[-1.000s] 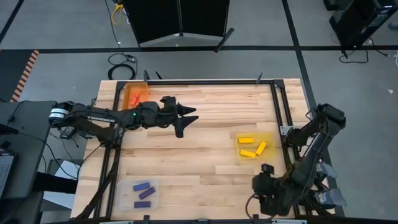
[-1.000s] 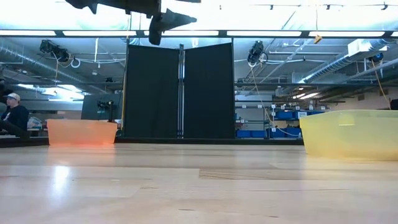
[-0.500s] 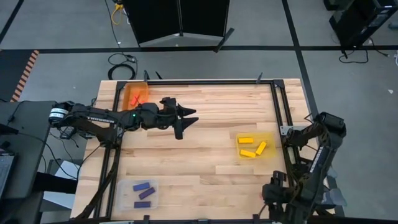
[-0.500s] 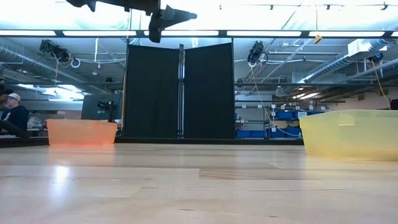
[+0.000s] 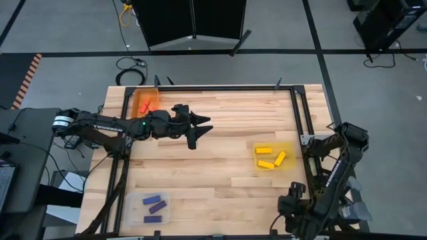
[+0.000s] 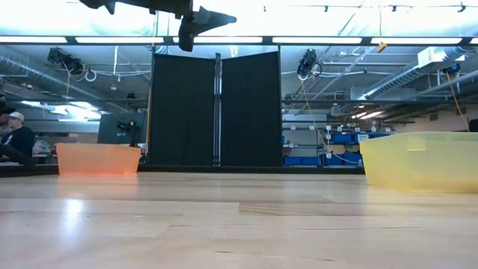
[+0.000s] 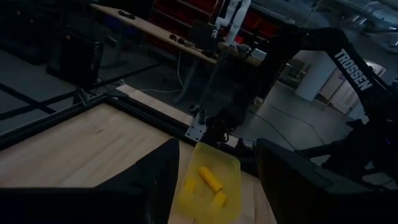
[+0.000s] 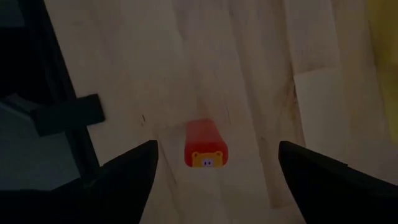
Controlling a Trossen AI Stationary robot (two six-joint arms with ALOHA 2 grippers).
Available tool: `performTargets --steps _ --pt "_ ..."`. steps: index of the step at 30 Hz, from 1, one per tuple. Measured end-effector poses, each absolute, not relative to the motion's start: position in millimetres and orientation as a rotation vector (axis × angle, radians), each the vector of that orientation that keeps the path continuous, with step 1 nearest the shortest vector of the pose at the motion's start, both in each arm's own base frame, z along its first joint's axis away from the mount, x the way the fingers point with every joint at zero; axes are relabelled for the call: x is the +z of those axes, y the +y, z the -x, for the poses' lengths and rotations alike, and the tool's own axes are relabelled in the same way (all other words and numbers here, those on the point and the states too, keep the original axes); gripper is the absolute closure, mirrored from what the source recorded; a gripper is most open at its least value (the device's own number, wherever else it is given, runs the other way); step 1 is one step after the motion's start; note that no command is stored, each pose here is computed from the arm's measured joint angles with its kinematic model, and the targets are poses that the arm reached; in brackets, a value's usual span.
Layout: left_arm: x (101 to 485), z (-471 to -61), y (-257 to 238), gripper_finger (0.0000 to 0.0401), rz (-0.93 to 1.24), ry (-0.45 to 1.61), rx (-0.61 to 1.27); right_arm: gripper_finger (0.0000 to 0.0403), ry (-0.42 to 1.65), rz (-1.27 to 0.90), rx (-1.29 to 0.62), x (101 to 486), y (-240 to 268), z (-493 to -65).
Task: Sort blocks
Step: Put the orange block into the orange transparent bin
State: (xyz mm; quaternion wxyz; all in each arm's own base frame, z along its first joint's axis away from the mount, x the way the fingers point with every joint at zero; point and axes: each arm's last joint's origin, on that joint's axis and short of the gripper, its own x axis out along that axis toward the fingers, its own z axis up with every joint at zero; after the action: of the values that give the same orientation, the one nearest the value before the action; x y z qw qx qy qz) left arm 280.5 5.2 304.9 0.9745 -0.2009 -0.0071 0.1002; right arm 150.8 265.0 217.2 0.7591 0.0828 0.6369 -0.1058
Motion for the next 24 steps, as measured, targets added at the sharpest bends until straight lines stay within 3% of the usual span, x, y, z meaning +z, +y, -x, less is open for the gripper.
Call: performTargets --steps 24 --pt "305.0 -280.6 5.2 0.0183 0.400 -0.013 0.201 0.0069 1.406 -0.185 -0.238 203.3 271.0 -157.3"
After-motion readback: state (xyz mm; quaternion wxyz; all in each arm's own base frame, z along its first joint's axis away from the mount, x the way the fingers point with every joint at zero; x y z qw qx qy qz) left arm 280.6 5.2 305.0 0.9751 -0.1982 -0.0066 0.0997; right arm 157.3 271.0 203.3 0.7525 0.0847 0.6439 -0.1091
